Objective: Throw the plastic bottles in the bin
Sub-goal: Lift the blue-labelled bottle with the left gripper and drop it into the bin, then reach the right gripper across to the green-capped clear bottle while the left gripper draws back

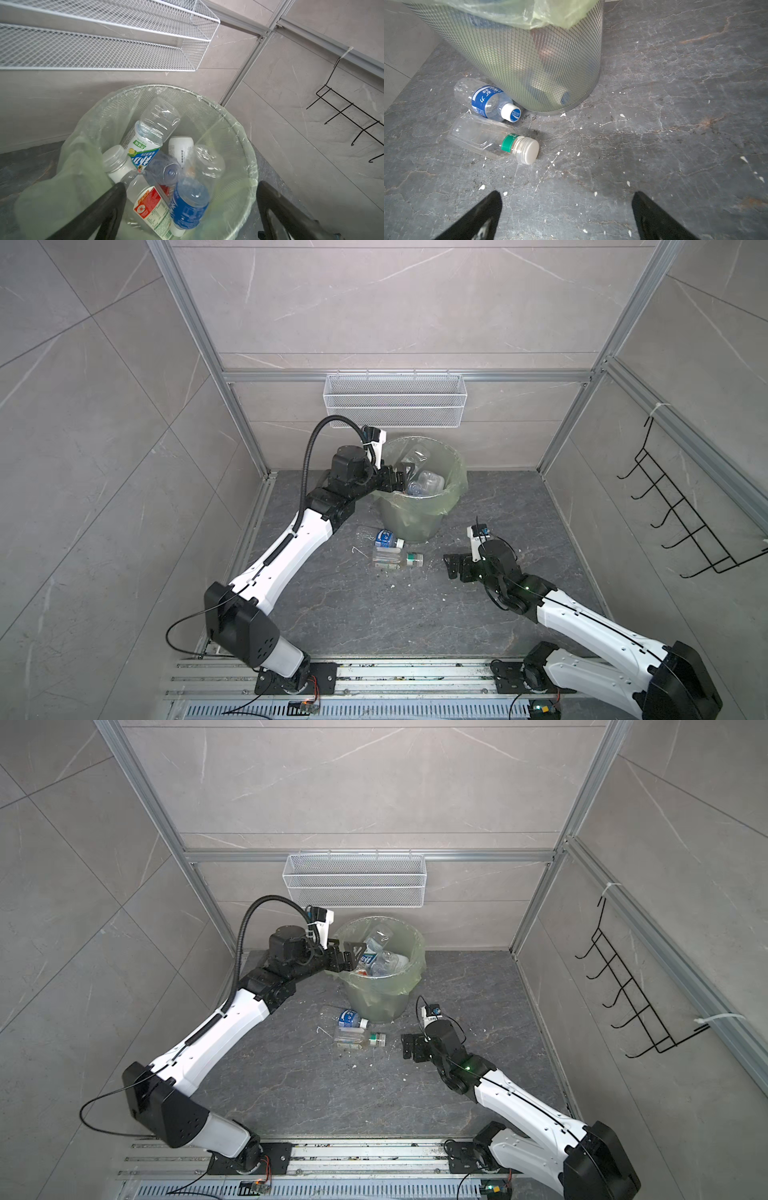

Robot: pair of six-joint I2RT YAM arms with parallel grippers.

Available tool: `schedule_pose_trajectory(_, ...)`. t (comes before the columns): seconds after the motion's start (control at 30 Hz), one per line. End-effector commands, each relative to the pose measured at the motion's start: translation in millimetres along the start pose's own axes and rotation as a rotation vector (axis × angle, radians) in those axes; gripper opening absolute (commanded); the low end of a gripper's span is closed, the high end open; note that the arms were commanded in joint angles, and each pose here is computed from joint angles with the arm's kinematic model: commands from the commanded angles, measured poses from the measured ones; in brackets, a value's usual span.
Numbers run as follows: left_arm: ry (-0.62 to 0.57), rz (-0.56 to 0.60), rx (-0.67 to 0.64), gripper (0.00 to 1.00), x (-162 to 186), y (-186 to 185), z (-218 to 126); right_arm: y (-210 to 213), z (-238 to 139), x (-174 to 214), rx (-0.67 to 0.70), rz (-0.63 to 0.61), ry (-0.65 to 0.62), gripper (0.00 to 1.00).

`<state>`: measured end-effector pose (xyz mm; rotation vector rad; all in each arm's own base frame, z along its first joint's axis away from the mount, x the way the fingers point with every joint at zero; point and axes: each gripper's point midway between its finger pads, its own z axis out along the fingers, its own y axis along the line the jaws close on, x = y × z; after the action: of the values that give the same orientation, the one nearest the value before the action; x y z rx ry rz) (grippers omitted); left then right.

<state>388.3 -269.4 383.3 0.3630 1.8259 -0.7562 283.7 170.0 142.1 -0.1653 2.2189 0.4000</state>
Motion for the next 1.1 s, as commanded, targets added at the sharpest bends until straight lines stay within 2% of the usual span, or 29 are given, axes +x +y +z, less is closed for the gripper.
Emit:
schedule_pose_trajectory(0.0,-0.206,0.049,0.029,1.0,-52,-21,-50,5,-1,-3,-0.02,0.002,0.002,1.0)
schedule_pose_trajectory(0.47,-0.118,0.004,-0.137,1.0,56,31,-78,21,5,0,-0.106,-0.058,-0.004,1.0)
schedule_pose_trajectory(0.73,-0.027,-0.03,-0.227,1.0,122,62,-79,55,11,14,-0.042,-0.313,0.003,1.0)
schedule_pose_trajectory(0.9,0.014,-0.076,-0.336,1.0,161,90,-82,92,15,20,-0.068,-0.451,0.002,1.0)
schedule_pose_trajectory(1.07,0.044,-0.085,-0.394,1.0,186,105,-84,116,21,20,-0.104,-0.538,0.035,1.0)
